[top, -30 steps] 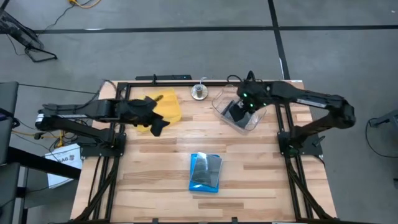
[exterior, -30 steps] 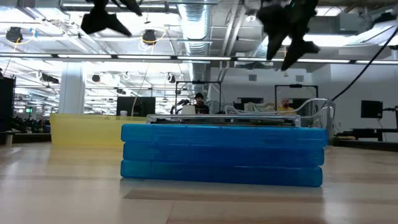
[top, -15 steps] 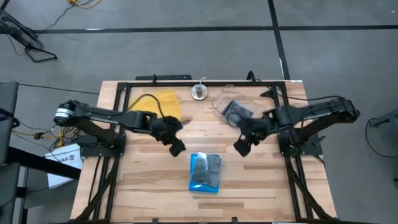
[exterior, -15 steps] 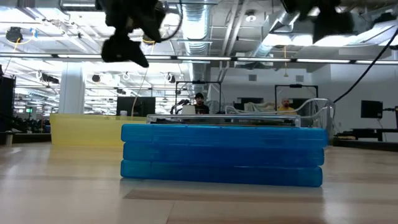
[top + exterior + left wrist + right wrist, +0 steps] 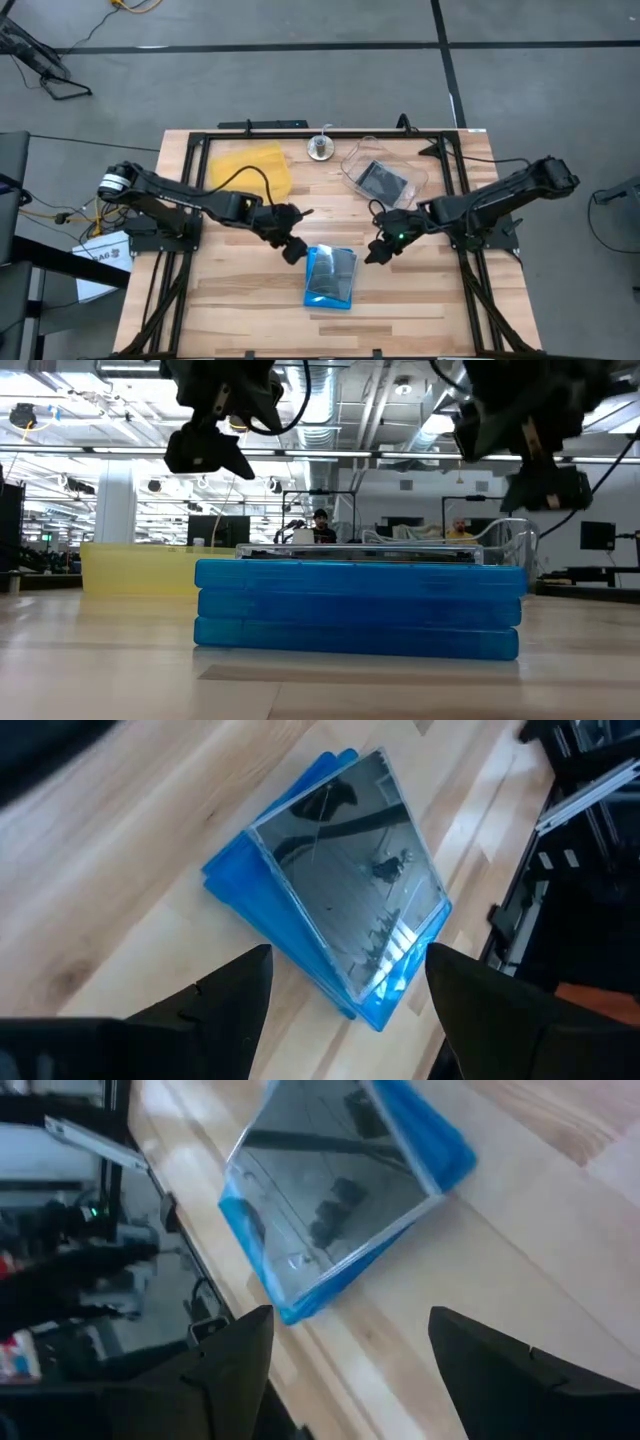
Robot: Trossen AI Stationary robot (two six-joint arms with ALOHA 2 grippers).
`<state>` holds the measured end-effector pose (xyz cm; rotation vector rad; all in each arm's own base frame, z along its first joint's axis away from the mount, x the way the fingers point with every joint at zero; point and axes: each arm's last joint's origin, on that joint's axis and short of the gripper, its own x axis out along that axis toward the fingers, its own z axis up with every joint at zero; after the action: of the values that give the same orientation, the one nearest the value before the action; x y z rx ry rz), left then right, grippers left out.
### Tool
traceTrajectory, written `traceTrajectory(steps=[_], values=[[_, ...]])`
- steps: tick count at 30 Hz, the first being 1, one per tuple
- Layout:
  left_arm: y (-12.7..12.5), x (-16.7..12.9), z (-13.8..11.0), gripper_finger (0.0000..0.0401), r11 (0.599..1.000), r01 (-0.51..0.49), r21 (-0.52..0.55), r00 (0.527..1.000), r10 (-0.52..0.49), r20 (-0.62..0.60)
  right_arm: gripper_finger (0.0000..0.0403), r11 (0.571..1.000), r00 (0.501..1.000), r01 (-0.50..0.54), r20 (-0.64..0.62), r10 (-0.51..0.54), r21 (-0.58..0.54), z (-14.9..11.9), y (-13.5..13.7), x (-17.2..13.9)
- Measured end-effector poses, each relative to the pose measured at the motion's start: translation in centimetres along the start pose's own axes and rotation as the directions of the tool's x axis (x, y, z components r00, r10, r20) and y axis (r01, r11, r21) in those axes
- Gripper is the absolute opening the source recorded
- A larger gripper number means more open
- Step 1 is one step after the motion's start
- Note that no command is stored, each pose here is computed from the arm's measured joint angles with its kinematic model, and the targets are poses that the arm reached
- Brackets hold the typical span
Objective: Pick & place jewel cases by type
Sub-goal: Put the black CD case into the transparent bin
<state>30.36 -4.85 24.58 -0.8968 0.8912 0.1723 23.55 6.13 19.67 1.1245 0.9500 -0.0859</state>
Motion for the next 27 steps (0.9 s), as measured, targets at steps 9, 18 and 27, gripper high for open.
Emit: traceTrajectory(steps=[9, 18, 27], values=[[-0.7, 2.3, -1.1, 0.0255, 0.999, -0.008, -0.048, 1.0, 0.008, 0.006, 0.026, 0.997, 0.997, -0.013, 0.083, 0.007, 0.079, -0.5, -3.6, 1.2], [-0.8, 4.6, -1.2, 0.0255, 0.995, 0.024, -0.095, 1.0, -0.023, 0.003, 0.026, 0.995, 0.988, -0.001, 0.154, -0.014, 0.098, 0.0, -5.0, 1.3], [-0.9, 4.5, -1.2, 0.0255, 0.994, 0.024, -0.107, 1.0, -0.024, 0.004, 0.026, 0.986, 0.978, -0.066, 0.207, 0.033, 0.155, -0.8, -6.5, 1.7]])
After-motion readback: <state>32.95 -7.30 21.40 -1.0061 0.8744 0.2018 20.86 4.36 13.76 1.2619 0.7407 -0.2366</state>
